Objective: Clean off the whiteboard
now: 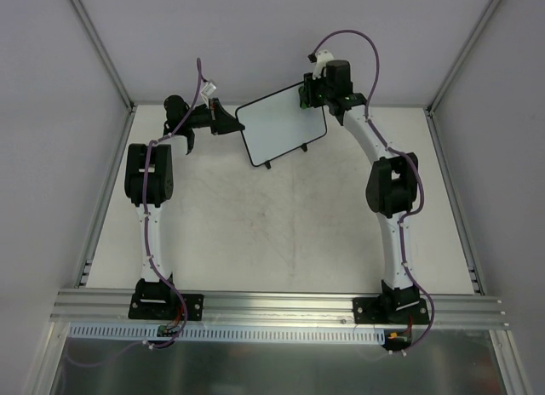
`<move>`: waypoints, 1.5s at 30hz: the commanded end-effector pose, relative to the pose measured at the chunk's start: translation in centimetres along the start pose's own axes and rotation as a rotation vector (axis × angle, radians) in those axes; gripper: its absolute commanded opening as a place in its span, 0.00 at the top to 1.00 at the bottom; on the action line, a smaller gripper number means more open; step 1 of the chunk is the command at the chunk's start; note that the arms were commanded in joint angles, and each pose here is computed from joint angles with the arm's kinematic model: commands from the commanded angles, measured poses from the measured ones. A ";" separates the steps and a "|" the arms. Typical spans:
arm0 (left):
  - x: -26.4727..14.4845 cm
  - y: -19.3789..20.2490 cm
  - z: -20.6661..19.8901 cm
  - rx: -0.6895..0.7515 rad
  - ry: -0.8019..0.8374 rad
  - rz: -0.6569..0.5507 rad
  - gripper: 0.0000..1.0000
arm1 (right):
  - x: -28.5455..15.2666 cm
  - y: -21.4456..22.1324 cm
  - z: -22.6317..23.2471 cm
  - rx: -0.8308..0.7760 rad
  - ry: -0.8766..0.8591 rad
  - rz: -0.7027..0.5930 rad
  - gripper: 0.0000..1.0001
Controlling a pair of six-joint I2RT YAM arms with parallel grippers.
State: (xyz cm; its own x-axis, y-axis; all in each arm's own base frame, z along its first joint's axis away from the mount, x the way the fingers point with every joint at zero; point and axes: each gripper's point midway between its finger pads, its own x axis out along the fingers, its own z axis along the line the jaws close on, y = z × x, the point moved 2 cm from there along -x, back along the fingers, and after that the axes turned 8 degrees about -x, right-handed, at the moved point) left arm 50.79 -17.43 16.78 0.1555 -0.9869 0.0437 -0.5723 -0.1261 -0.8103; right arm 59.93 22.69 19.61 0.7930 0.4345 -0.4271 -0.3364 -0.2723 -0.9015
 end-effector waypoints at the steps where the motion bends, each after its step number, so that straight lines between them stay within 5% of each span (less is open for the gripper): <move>1: 0.7 0.4 -2.8 0.073 0.121 0.115 1.00 | -1.5 -4.6 -1.6 -0.039 0.057 -0.117 0.99; 26: 0.9 0.5 -3.2 0.074 0.134 0.126 1.00 | -0.4 9.7 2.2 0.118 -0.110 0.247 1.00; 35: 0.9 0.4 -3.2 0.072 0.135 0.128 1.00 | -0.4 7.6 1.1 0.119 -0.083 0.197 1.00; 45: 0.9 0.5 -3.2 0.071 0.134 0.128 1.00 | -0.9 -1.2 -2.1 0.223 -0.123 -0.073 1.00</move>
State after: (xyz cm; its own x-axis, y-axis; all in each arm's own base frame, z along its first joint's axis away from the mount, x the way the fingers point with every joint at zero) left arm 50.72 -17.49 16.90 0.1484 -0.9880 0.0428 -0.5756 -0.1215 -0.8087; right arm 58.96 21.09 16.69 0.7112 0.4991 -0.4951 -0.4835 -0.1640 -0.8598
